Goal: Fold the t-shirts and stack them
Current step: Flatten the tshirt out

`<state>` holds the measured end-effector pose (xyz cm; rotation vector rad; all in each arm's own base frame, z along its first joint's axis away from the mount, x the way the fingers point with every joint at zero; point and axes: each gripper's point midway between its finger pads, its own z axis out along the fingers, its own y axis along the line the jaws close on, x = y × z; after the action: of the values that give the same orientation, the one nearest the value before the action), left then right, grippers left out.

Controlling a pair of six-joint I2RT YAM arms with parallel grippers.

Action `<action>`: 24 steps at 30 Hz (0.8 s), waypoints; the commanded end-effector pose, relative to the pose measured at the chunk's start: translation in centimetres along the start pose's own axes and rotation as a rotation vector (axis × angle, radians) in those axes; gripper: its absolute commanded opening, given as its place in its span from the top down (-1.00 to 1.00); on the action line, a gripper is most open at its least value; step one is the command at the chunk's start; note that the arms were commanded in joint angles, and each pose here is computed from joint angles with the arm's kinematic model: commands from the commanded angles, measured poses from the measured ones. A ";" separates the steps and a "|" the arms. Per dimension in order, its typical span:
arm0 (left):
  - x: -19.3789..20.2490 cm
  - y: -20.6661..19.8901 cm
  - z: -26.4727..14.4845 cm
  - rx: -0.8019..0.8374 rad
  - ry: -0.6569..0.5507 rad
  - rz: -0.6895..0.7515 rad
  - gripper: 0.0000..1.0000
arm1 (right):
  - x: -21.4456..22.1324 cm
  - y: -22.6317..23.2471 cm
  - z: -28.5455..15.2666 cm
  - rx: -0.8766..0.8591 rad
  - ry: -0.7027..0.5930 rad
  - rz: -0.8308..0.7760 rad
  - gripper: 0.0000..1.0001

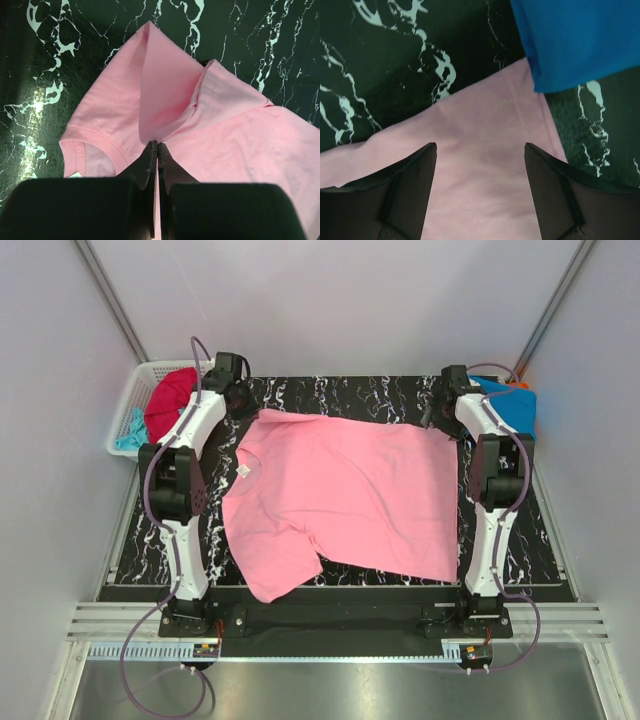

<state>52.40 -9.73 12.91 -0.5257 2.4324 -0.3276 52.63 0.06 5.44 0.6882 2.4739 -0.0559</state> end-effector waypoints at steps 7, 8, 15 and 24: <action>-1.9 -1.0 -1.1 0.022 -0.063 0.042 1.00 | -5.3 -3.2 2.0 0.078 -0.045 -0.004 -0.59; -1.8 -1.0 -1.1 0.023 -0.059 0.040 1.00 | -5.7 -3.2 2.5 0.078 -0.048 -0.001 -0.60; -1.8 -0.8 -1.3 0.018 -0.060 0.046 1.00 | -5.7 -4.1 4.7 0.115 0.021 -0.029 -0.58; -1.5 -0.7 -1.3 0.014 -0.052 0.040 1.00 | -3.7 -3.3 3.3 0.052 0.081 0.040 -0.50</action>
<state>52.28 -9.70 13.02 -0.4976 2.4363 -0.3140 56.41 -6.33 2.25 0.7461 2.5409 -0.1401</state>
